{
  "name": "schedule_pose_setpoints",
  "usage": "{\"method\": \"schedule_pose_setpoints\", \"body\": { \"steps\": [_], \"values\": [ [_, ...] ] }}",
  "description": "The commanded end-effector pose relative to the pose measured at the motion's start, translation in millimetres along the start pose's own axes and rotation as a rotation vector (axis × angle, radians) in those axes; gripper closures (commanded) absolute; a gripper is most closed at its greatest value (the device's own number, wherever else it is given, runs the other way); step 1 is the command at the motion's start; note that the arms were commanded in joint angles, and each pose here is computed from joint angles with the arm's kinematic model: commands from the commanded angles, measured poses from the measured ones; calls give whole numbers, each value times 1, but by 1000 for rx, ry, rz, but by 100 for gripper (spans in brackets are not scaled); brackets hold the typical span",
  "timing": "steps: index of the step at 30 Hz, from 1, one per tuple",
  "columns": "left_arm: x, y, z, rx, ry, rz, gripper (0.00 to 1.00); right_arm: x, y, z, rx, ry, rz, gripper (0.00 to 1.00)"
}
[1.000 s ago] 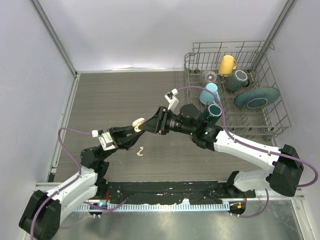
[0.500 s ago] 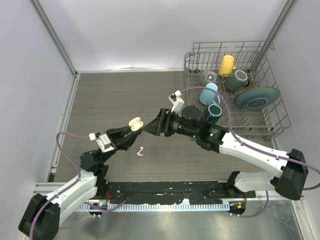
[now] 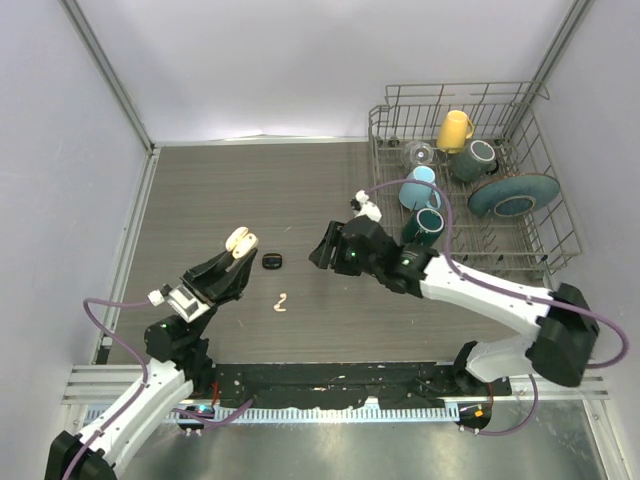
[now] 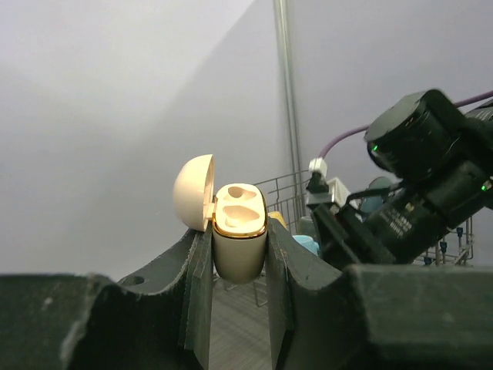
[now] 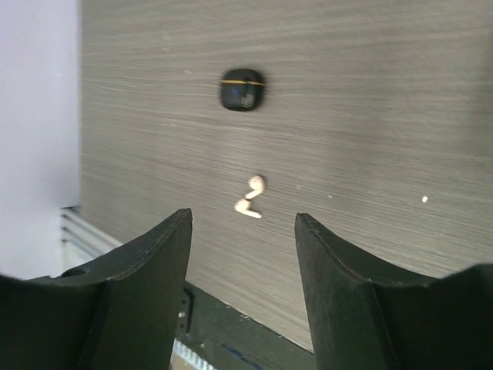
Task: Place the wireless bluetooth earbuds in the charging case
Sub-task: Pick up the earbud from the center of the board.
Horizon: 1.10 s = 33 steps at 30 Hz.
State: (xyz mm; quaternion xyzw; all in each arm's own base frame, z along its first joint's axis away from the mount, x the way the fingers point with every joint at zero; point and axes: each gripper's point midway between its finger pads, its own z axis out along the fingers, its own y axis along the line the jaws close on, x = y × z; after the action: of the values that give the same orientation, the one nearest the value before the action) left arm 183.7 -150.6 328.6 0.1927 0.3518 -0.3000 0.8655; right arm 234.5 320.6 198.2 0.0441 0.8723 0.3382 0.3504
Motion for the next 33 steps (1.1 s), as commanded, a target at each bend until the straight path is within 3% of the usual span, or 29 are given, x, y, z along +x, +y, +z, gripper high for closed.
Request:
{"method": "schedule_pose_setpoints", "body": {
  "steps": [1, 8, 21, 33],
  "values": [
    [2, 11, -2, -55, 18, 37, 100, 15, -10, 34, 97, 55, 36, 41],
    [-6, 17, -3, -97, -8, 30, 100, 50, -15, 84, 149, 151, 92, 49],
    [-12, 32, -8, -183, -28, 43, 100, 89, -7, 137, 251, 184, 79, 53],
    [-8, 39, -13, -228, -19, 48, 100, 108, 2, 143, 315, 177, 8, 55]
  ]
}}
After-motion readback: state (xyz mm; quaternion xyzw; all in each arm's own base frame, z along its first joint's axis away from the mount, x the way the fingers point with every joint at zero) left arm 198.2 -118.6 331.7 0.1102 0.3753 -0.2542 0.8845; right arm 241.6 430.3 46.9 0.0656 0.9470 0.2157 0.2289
